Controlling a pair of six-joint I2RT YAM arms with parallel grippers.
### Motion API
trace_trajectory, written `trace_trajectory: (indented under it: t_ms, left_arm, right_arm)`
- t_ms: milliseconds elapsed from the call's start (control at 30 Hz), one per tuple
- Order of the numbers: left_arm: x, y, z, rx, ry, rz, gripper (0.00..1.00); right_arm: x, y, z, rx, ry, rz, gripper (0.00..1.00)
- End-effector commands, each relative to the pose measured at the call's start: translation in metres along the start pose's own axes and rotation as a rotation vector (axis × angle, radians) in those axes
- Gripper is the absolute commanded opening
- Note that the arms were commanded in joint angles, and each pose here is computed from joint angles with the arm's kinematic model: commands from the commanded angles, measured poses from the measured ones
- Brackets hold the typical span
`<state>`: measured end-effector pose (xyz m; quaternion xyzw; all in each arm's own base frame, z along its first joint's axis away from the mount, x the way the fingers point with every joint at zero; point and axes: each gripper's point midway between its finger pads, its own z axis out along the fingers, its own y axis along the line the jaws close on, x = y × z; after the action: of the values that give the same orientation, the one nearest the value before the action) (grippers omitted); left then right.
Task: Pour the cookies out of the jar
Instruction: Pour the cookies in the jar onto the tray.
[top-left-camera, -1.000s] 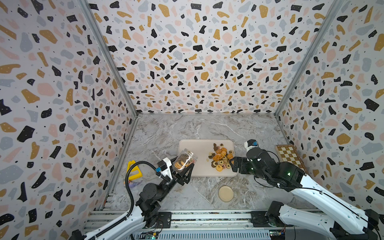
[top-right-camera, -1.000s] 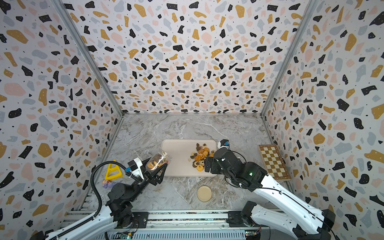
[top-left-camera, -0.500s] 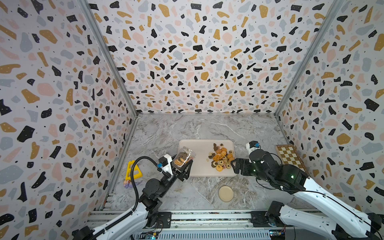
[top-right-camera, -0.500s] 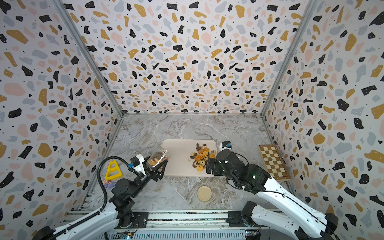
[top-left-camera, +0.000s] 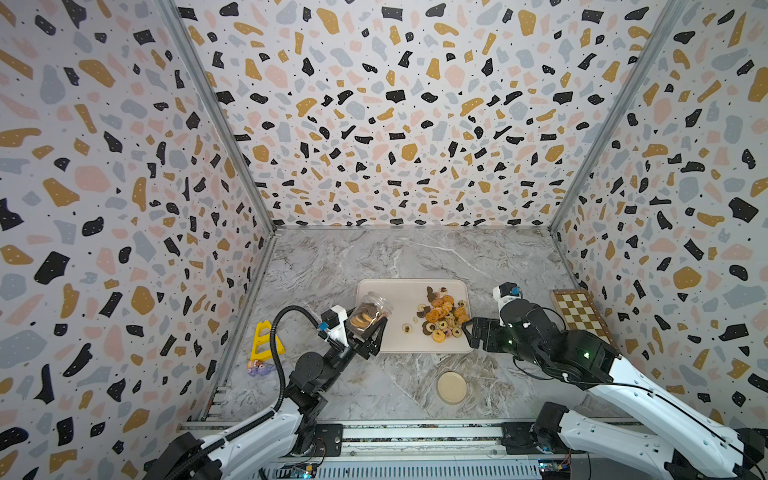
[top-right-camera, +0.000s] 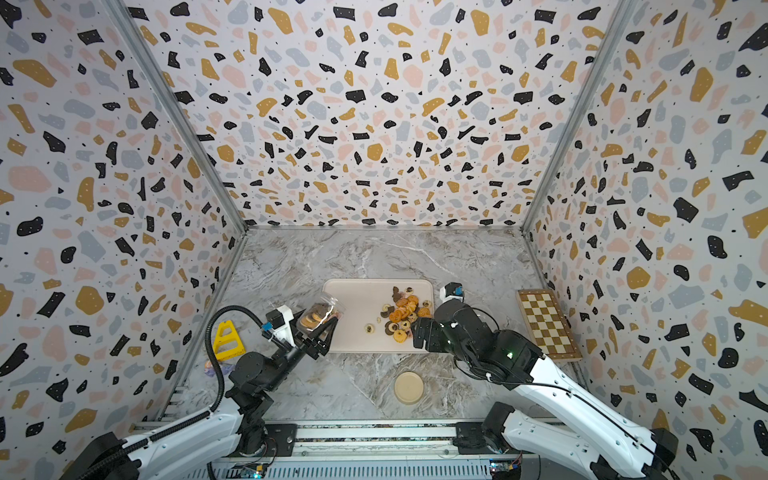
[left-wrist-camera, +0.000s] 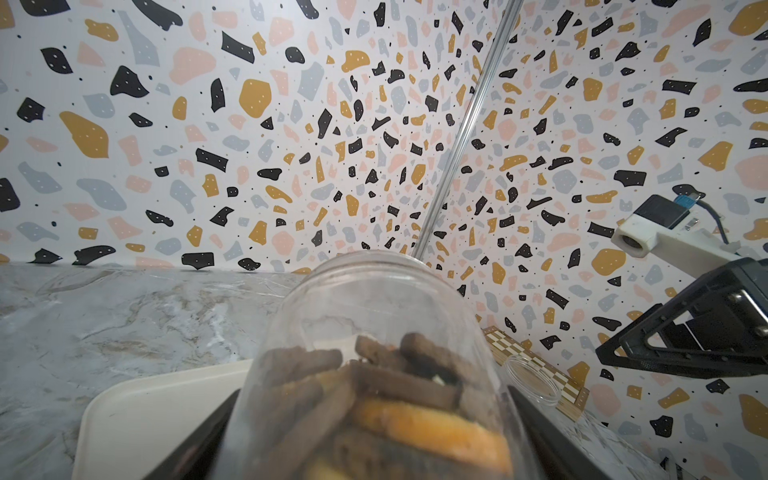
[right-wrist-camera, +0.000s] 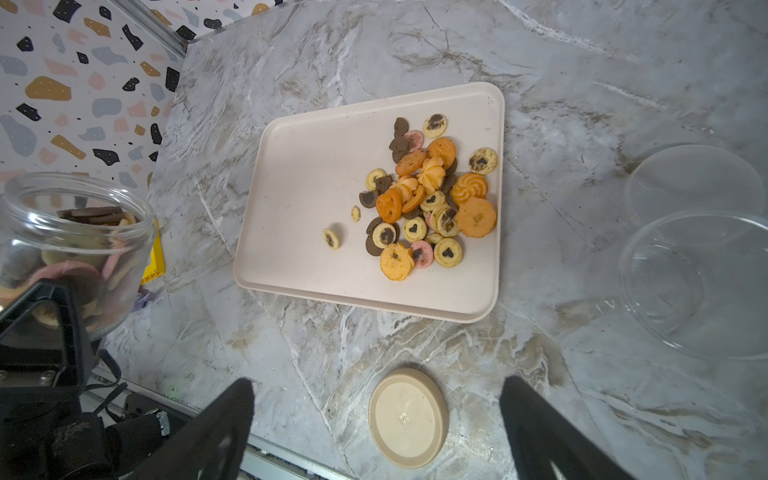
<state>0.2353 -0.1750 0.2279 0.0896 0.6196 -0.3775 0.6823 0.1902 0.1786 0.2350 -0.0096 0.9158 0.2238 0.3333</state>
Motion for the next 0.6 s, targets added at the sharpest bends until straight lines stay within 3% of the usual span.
trace_trajectory:
  t_ms: [0, 567]
  left_arm:
    - [-0.061, -0.019, -0.003, 0.064, -0.222, 0.041, 0.0]
    - [-0.004, 0.009, 0.02, -0.002, -0.057, 0.1, 0.0]
  right_arm:
    - [0.001, -0.003, -0.005, -0.002, -0.002, 0.001, 0.94]
    - [0.003, -0.001, 0.005, -0.001, 0.015, -0.008, 0.95]
